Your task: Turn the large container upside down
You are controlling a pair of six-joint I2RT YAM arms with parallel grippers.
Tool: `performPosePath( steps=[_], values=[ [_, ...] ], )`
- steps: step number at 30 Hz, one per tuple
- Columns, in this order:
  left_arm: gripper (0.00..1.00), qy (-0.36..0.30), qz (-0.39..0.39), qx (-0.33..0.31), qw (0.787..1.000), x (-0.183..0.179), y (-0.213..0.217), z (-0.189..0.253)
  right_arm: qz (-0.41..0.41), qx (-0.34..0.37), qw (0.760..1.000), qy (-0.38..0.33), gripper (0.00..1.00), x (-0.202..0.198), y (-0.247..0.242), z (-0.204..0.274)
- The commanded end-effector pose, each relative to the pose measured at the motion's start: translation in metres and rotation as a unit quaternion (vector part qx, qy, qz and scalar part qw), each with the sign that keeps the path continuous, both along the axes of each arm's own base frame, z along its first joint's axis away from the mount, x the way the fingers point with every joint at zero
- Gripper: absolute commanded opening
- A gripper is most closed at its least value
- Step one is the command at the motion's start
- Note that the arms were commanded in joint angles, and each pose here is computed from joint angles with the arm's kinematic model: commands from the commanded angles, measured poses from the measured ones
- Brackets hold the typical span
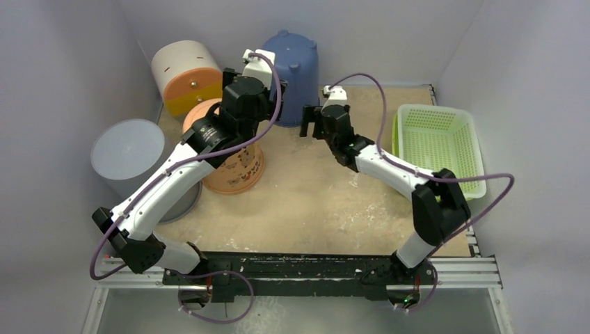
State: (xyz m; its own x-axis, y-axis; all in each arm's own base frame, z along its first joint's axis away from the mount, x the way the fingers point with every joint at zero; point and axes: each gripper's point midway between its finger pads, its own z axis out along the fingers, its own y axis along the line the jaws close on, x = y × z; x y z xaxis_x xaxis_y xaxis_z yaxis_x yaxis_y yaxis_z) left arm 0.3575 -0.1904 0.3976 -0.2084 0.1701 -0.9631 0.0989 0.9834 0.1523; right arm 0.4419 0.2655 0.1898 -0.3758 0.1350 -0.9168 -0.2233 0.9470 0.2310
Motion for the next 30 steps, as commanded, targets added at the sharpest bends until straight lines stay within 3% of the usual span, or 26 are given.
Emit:
performPosePath(
  steps=[1,5,6,8,15,22,30],
  values=[
    [0.89,-0.011,-0.023,-0.032,0.999,0.006,-0.019,0.001,-0.171,-0.136,0.974,0.055,1.0,-0.028,-0.118,-0.013],
    [0.89,-0.006,-0.039,-0.043,0.998,0.009,-0.03,-0.006,-0.228,-0.121,0.963,0.083,0.99,-0.049,-0.189,-0.014],
    [0.89,-0.002,-0.051,-0.051,0.997,0.01,-0.037,-0.01,-0.265,-0.111,0.955,0.072,0.96,-0.055,-0.225,-0.006],
    [0.89,0.0,-0.058,-0.055,0.997,0.011,-0.042,-0.012,-0.29,-0.116,0.947,0.07,0.95,-0.059,-0.243,-0.001],
    [0.89,-0.002,-0.064,-0.06,0.996,0.008,-0.042,-0.024,-0.332,-0.149,0.924,0.118,0.87,-0.062,-0.28,-0.029],
    [0.89,0.005,-0.064,-0.055,0.996,0.007,-0.041,-0.032,-0.346,-0.154,0.915,0.141,0.84,-0.064,-0.303,-0.053],
    [0.89,0.004,-0.063,-0.055,0.996,0.007,-0.041,-0.031,-0.349,-0.131,0.916,0.148,0.73,-0.06,-0.319,-0.065]
  ],
)
